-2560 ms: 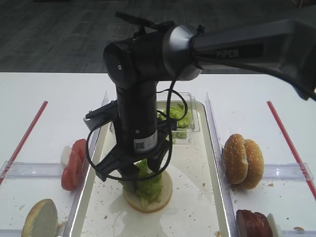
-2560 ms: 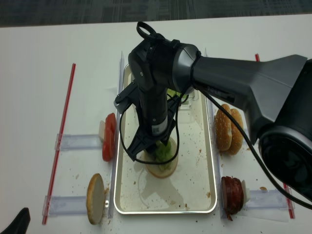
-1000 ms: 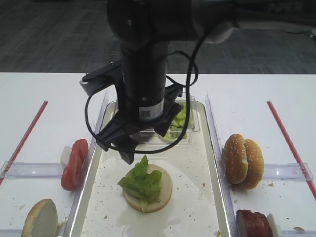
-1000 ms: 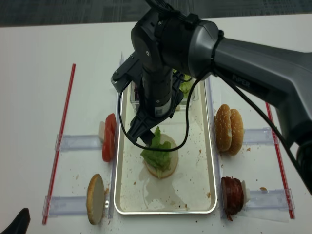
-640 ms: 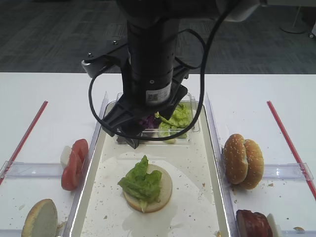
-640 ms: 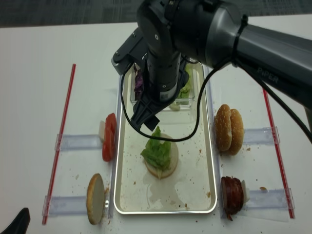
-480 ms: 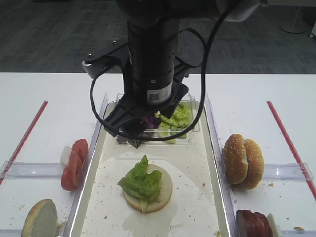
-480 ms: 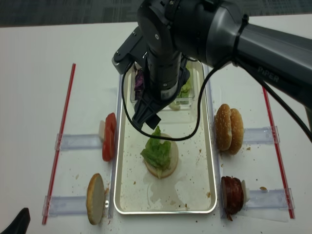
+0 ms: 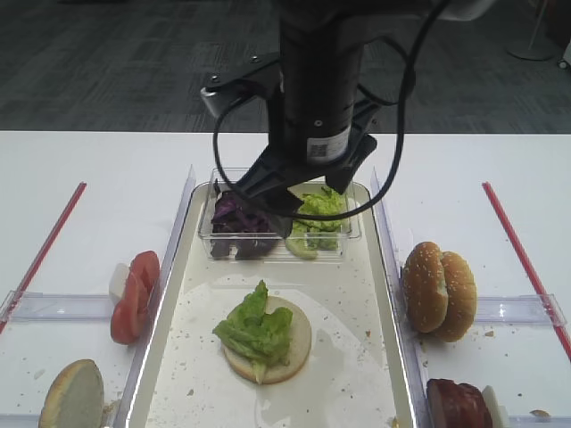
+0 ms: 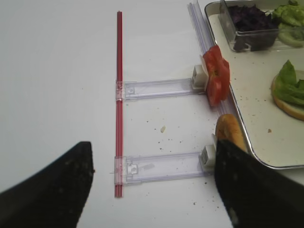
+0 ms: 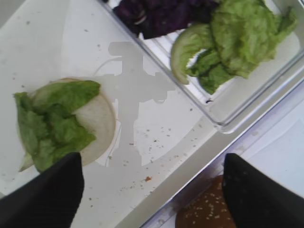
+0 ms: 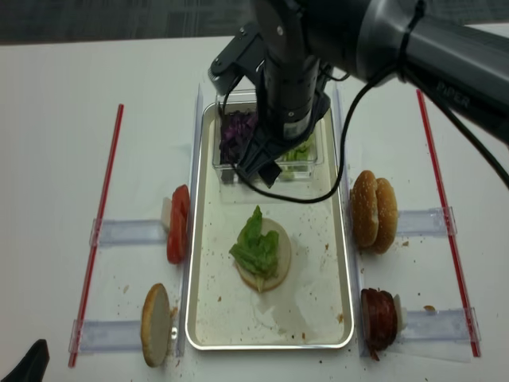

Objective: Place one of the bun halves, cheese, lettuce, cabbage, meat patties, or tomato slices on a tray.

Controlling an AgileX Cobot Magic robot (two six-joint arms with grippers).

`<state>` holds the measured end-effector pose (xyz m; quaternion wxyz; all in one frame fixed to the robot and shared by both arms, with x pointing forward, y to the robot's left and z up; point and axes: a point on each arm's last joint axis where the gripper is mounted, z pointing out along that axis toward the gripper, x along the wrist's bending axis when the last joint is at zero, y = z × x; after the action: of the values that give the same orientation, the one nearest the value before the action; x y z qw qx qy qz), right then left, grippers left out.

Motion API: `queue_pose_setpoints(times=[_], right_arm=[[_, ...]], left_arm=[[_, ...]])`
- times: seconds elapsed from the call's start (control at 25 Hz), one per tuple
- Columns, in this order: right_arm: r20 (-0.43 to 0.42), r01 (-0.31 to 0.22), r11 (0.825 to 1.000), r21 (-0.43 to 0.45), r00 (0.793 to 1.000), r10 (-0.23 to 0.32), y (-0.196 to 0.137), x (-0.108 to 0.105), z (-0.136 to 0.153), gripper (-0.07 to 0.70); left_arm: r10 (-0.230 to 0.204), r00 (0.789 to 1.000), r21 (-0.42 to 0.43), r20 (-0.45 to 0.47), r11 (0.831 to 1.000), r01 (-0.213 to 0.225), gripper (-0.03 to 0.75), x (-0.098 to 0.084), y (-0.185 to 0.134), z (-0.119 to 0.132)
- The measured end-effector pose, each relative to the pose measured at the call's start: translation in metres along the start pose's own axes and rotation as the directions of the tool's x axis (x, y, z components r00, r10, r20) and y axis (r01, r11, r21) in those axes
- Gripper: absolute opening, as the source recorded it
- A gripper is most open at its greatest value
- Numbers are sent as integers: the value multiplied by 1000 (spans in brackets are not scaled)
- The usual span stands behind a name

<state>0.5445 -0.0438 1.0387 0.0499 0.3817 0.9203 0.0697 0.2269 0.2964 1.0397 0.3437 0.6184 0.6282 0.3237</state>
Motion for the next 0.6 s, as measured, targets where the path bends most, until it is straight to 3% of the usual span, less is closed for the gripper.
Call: queue_pose_setpoints(times=[0.28,0.6], right_arm=[[28,-141,990,4,990,141,-10,-61,1,613],[59,-329,944,4,943,329,-36,-134,-1,613]], left_arm=[[0,1000,0,0,1000,0,491,0,0,0],[0,1000,0,0,1000,0,491,0,0,0]])
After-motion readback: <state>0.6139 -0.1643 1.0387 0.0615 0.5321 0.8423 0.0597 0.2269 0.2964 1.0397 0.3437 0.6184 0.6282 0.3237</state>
